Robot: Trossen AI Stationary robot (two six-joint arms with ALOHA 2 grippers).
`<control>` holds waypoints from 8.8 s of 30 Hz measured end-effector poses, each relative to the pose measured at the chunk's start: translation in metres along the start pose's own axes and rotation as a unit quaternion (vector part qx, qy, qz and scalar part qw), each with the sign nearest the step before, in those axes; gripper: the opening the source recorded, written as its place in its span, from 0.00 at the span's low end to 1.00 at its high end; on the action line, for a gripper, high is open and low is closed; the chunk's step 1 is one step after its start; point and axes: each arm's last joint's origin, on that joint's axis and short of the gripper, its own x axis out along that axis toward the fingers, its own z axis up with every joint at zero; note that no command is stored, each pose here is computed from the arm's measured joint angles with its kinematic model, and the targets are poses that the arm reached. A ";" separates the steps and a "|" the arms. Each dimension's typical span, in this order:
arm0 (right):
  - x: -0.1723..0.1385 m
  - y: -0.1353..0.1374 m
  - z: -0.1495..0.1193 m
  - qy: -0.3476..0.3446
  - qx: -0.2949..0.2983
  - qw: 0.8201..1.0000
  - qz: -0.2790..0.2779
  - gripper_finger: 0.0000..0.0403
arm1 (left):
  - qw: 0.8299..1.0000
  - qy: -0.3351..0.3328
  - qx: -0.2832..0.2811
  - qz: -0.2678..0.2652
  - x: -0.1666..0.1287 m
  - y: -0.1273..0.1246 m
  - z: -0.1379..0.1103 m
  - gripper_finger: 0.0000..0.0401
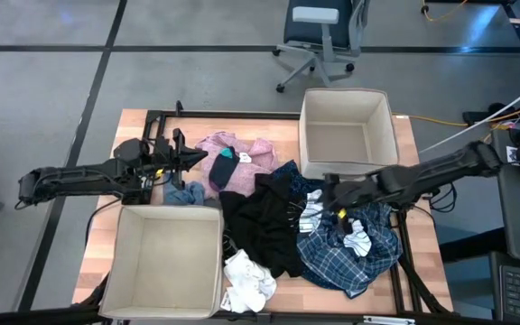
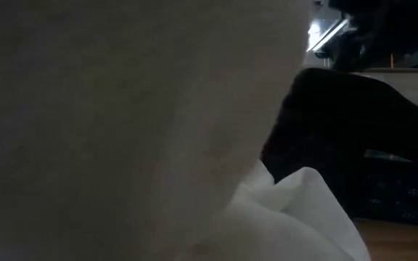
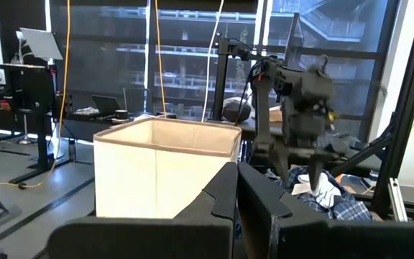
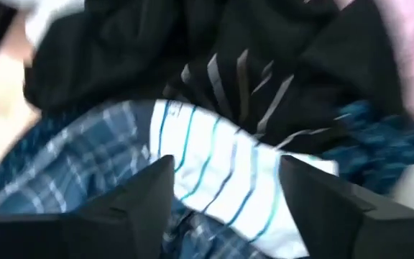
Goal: Sort clothes
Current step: Put the white striped sock into the top white laundry organizer, then put the white sock into the top white laundry organizer
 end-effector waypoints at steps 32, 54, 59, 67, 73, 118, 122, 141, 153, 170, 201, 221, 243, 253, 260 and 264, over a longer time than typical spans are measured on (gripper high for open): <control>0.064 0.020 -0.001 0.078 -0.076 0.993 -0.033 0.06 | 1.000 -0.002 -0.013 0.000 0.000 0.000 0.000 0.00; -0.046 0.008 0.027 -0.061 -0.066 0.987 -0.134 0.04 | 1.000 -0.002 -0.011 0.000 0.000 0.000 0.000 0.00; -0.091 0.002 0.039 -0.119 -0.056 0.968 -0.212 0.05 | 1.000 -0.002 -0.013 0.000 0.000 0.000 0.001 0.00; -0.149 -0.018 0.044 -0.169 -0.039 0.902 -0.396 0.05 | 1.000 -0.002 -0.013 0.000 0.000 0.000 0.001 0.00; -0.162 -0.046 0.032 -0.136 0.021 0.867 -0.480 0.05 | 1.000 -0.002 -0.013 0.000 0.000 0.000 0.001 0.00; -0.118 -0.142 -0.018 0.050 0.187 0.885 -0.423 0.43 | 1.000 0.000 -0.018 0.000 0.000 0.000 0.000 0.00; -0.136 -0.132 -0.010 0.019 0.209 0.905 -0.371 0.50 | 1.000 0.000 -0.020 0.000 0.000 0.000 0.000 0.00; -0.115 -0.028 0.016 -0.015 0.188 0.980 -0.068 0.52 | 1.000 0.000 -0.022 0.000 0.000 0.000 0.000 0.00; -0.098 0.041 0.014 0.051 0.217 0.975 0.013 0.52 | 1.000 0.000 -0.022 0.000 0.000 0.000 0.000 0.00; -0.034 0.095 -0.030 0.216 0.132 0.964 -0.080 0.52 | 1.000 0.004 -0.023 0.001 0.000 0.000 -0.001 0.00; -0.057 0.082 -0.012 0.108 0.036 0.986 -0.119 0.07 | 0.999 0.023 -0.028 0.003 0.000 0.000 -0.004 0.00; -0.143 -0.045 0.028 -0.072 0.134 0.878 -0.454 0.08 | 1.000 0.026 -0.016 0.003 0.000 0.000 -0.005 0.00; -0.118 -0.129 0.030 0.096 0.145 0.851 -0.495 0.52 | 0.999 0.024 -0.026 0.003 0.000 0.000 -0.005 0.00; -0.144 -0.097 0.060 0.008 0.143 0.919 -0.367 0.73 | 0.999 0.027 -0.041 0.003 0.000 0.000 -0.005 0.00; -0.115 -0.063 0.077 -0.073 0.086 0.980 -0.165 0.73 | 0.999 0.026 -0.043 0.003 0.000 0.000 -0.005 0.00; -0.085 -0.037 0.086 -0.109 0.038 0.988 -0.097 0.74 | 0.998 0.026 -0.052 0.003 0.000 0.000 -0.005 0.00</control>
